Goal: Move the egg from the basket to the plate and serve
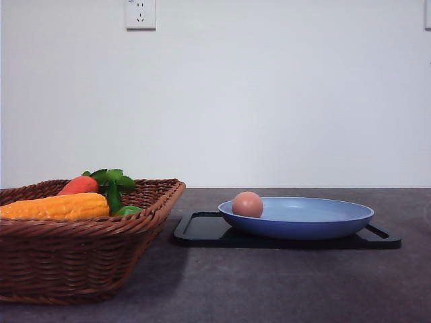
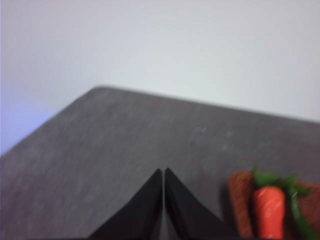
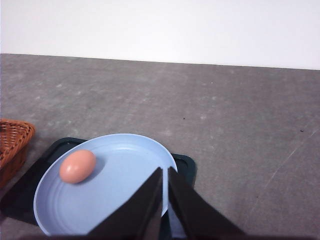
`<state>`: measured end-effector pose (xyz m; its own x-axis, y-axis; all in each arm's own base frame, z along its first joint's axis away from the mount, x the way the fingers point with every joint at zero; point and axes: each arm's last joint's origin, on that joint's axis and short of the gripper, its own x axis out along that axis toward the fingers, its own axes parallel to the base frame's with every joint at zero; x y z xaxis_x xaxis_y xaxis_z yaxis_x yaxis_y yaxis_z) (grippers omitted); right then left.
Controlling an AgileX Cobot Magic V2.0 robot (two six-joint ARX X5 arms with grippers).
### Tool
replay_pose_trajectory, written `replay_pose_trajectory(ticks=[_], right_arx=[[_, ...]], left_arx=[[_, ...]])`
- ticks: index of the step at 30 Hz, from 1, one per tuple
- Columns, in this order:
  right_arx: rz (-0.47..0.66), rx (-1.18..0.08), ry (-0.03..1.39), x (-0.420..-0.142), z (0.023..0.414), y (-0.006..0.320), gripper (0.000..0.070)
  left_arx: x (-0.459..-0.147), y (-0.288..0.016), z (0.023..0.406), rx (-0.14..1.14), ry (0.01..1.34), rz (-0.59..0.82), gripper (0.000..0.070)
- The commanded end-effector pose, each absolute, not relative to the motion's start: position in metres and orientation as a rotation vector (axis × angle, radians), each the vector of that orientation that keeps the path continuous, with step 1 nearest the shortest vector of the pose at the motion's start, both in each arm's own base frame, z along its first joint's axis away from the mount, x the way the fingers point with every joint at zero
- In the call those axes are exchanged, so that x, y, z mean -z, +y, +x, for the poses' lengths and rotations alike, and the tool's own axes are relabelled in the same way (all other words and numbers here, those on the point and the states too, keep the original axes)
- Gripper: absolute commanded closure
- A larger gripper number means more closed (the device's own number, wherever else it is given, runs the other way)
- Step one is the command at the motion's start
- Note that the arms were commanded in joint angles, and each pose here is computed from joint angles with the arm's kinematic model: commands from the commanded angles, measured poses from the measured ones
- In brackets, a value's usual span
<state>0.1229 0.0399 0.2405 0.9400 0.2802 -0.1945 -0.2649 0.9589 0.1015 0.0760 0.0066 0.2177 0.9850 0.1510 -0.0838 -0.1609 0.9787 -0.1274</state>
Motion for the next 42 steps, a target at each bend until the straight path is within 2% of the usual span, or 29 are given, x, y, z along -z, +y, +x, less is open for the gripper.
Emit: replay_pose_trajectory(ticks=[1, 7, 17, 23, 42], right_arx=[[0.085, -0.279, 0.197, -0.244, 0.123, 0.040, 0.0700], [0.085, -0.279, 0.197, -0.244, 0.123, 0.040, 0.0700], [0.086, -0.279, 0.196, -0.244, 0.123, 0.040, 0.0700], [0.085, -0.279, 0.196, -0.244, 0.123, 0.040, 0.0700], [0.086, -0.279, 0.196, -0.244, 0.123, 0.040, 0.0700]], left_arx=[[-0.210, 0.007, 0.078, -0.166, 0.086, -0.122, 0.0700], [-0.179, 0.008, 0.086, -0.176, 0.171, -0.120, 0.0700], [-0.150, 0.008, 0.091, -0.180, 0.258, -0.117, 0.0700], [-0.153, 0.008, 0.092, -0.177, 0.206, -0.118, 0.0700], [-0.153, 0.008, 0.092, -0.177, 0.206, -0.118, 0.0700]])
